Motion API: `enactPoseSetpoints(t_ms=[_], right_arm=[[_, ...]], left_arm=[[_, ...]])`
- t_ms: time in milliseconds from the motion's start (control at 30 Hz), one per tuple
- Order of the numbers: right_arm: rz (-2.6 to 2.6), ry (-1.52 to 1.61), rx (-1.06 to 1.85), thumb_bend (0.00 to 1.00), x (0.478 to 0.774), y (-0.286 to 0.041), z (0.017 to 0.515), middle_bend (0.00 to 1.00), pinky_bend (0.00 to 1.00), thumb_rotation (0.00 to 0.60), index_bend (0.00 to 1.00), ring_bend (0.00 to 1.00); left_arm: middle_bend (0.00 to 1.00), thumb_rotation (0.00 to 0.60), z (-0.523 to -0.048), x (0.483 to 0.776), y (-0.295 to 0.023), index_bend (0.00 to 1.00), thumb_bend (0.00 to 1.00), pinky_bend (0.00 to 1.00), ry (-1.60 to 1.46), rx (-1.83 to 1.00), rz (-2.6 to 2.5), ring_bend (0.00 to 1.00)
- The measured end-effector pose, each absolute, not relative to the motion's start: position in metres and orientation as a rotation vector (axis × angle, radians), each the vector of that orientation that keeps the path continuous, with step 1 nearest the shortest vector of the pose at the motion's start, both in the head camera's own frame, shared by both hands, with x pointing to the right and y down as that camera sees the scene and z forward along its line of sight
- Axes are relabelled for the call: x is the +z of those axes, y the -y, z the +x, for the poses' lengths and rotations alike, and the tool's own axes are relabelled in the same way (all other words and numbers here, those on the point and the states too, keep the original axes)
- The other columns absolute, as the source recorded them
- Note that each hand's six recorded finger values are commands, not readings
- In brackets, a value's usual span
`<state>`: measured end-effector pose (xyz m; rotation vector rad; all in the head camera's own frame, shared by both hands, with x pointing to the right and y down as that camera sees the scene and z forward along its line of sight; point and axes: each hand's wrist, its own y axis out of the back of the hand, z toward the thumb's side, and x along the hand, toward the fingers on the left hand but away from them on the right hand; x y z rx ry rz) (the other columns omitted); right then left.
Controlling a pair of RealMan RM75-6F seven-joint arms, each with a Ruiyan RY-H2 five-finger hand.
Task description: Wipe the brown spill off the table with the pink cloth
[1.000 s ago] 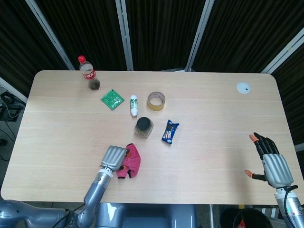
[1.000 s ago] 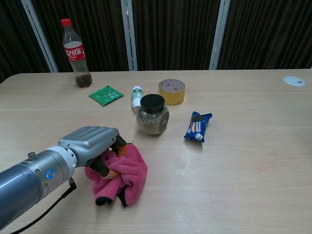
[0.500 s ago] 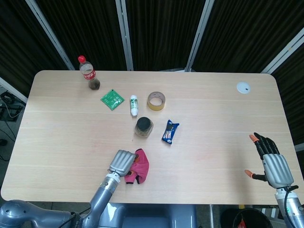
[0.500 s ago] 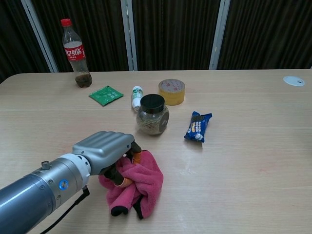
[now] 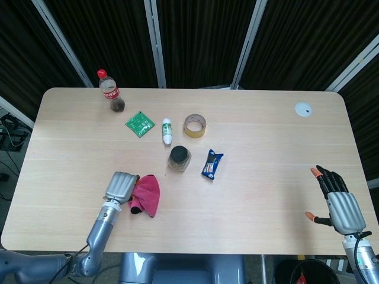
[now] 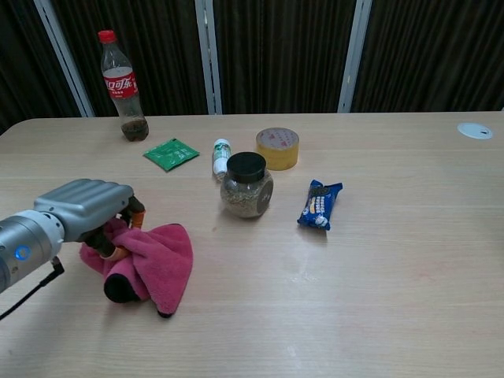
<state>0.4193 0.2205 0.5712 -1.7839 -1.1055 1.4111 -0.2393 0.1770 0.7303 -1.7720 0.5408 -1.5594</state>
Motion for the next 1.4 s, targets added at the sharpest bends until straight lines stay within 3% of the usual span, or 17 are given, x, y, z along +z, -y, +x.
enactPoseSetpoints(t_ms=[400,600,1400], right_arm=[[-1.778,1.104,1.416,0.00,0.571,-0.221,0.419,0.00,0.00,0.600,0.00,0.00],[-1.777,1.102,1.417,0.00,0.572,-0.221,0.418,0.00,0.00,0.600,0.00,0.00],[-1.773,1.111,1.400,0.00,0.569,-0.220,0.419,0.00,0.00,0.600,0.00,0.00]], left_arm=[[0.62,0.600,-0.342,0.719,-0.142,0.84,0.66,0.53,-0.617,-1.701,-1.594,0.51],[0.62,0.600,-0.359,0.717,-0.140,0.84,0.66,0.53,-0.642,-1.721,-1.591,0.51],[0.62,0.600,-0.174,0.712,-0.208,0.85,0.66,0.53,-0.613,-1.357,-1.994,0.51]])
